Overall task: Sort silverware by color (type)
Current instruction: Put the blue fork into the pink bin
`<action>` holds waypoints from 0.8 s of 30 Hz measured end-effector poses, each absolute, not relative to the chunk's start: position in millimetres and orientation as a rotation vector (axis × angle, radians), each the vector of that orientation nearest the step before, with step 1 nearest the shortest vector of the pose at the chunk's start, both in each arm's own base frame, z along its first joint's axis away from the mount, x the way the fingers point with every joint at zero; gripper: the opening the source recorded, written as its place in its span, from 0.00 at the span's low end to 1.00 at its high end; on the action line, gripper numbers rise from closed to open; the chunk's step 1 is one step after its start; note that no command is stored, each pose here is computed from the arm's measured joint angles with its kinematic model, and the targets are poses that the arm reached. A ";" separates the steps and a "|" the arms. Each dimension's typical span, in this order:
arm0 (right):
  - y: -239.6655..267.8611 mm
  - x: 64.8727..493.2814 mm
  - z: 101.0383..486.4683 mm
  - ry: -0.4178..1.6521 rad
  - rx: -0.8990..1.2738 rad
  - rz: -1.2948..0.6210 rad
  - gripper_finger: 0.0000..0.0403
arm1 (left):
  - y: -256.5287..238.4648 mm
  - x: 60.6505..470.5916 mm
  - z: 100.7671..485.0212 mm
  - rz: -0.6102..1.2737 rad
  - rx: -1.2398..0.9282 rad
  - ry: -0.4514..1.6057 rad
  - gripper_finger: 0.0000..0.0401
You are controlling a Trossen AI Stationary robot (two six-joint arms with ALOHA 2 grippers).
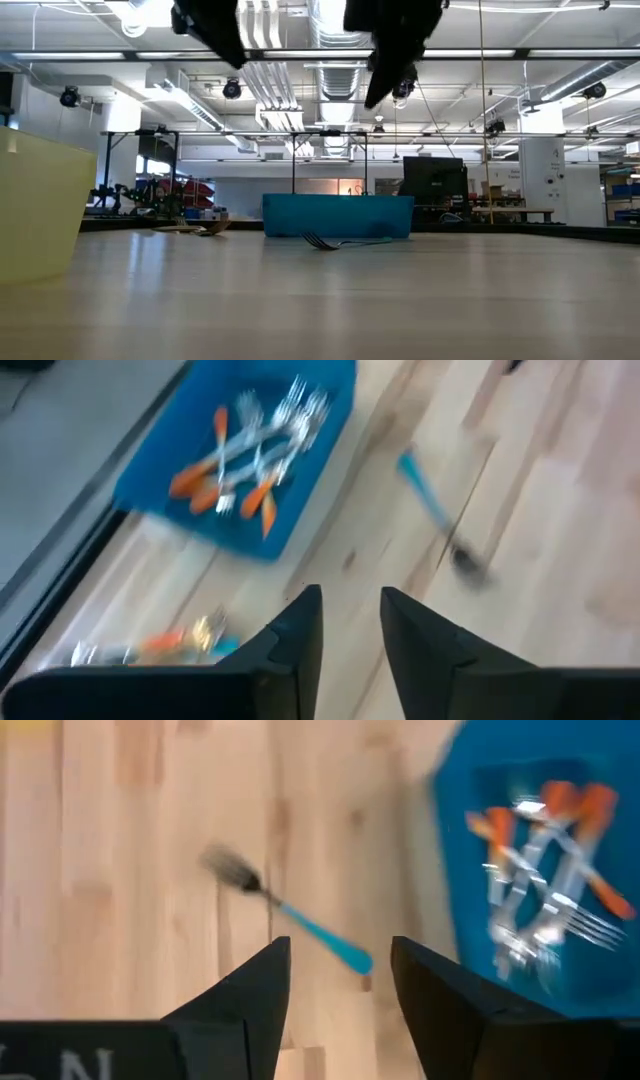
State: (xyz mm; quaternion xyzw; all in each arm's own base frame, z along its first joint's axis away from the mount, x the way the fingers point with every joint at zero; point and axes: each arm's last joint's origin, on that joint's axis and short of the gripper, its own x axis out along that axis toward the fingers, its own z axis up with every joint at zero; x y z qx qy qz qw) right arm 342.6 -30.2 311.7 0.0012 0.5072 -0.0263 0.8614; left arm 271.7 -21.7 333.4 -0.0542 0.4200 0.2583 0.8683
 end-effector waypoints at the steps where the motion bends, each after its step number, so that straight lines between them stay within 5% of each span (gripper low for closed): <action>1: -30.3 348.4 302.4 1.092 -0.029 -0.013 0.41 | -21.7 268.2 332.4 0.557 -0.123 0.910 0.23; 8: -32.4 381.7 233.1 1.267 -0.313 0.249 0.33 | -33.8 232.2 335.5 0.641 -0.216 1.070 0.25; 15: -34.1 398.4 170.9 1.412 -0.383 0.375 0.31 | -56.1 200.7 355.0 0.626 -0.345 0.938 0.25; 24: -36.2 419.8 147.1 1.403 -0.402 0.374 0.31 | -65.1 186.7 364.0 0.630 -0.400 0.834 0.25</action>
